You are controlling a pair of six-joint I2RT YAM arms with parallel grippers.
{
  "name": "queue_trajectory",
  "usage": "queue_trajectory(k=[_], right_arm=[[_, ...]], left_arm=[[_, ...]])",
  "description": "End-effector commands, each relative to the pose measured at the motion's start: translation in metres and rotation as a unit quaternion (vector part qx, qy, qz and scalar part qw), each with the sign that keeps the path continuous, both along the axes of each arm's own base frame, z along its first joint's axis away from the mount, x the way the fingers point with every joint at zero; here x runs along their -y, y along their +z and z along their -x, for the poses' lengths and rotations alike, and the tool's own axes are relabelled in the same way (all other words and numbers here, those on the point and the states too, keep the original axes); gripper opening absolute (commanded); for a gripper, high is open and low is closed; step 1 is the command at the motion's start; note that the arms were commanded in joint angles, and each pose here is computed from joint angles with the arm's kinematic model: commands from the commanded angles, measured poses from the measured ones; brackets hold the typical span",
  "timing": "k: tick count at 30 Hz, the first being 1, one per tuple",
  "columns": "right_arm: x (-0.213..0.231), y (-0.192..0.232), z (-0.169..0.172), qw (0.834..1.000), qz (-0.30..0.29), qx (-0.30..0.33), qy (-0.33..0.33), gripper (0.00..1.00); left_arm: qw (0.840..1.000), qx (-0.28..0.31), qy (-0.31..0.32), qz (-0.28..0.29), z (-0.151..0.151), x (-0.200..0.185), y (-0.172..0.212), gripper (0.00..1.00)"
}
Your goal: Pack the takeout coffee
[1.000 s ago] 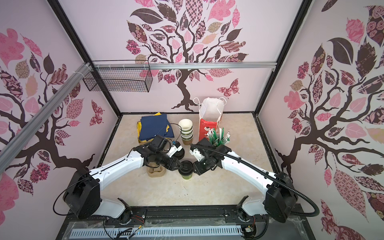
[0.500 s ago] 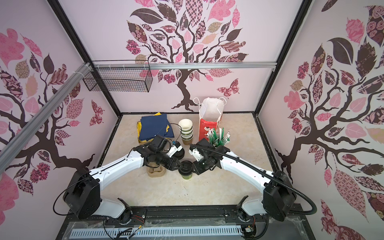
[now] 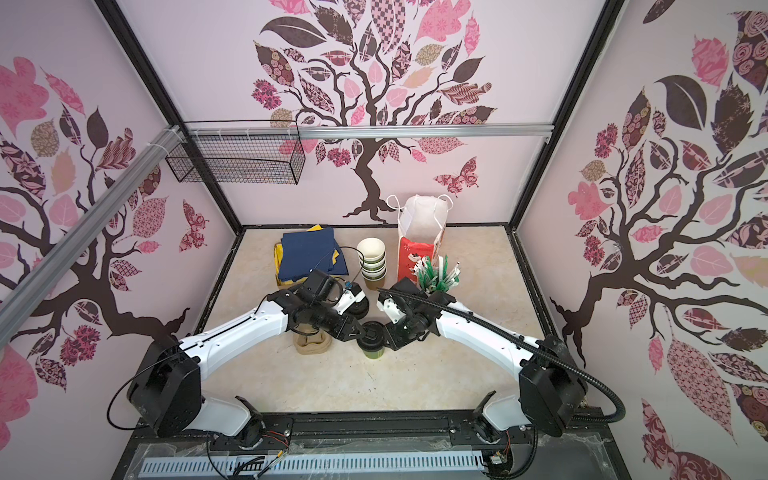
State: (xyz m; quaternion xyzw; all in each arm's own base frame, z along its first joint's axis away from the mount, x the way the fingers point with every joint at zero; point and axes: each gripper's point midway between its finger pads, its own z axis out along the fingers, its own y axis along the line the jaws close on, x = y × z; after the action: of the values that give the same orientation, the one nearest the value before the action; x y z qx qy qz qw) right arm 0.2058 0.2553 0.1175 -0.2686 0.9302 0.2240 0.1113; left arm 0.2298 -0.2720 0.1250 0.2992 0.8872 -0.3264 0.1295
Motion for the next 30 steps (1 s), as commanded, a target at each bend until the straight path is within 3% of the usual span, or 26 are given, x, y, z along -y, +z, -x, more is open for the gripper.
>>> queue_trajectory(k=[1,12,21,30], right_arm=[[0.005,-0.02,0.002,0.999,0.029,-0.019,-0.004,0.39],[0.023,-0.048,0.005,0.996,0.084,-0.033,-0.019,0.38],[-0.007,0.003,0.01,1.0,-0.008,-0.011,0.025,0.47],[-0.009,-0.005,0.008,1.0,-0.006,-0.015,0.021,0.56]], left_arm=[[0.998,-0.003,0.015,-0.055,-0.005,-0.014,-0.022,0.4],[0.998,-0.004,0.017,-0.059,-0.004,-0.016,-0.025,0.4],[0.998,-0.003,0.015,-0.059,-0.004,-0.016,-0.024,0.4],[0.998,-0.003,0.014,-0.058,-0.004,-0.015,-0.024,0.4]])
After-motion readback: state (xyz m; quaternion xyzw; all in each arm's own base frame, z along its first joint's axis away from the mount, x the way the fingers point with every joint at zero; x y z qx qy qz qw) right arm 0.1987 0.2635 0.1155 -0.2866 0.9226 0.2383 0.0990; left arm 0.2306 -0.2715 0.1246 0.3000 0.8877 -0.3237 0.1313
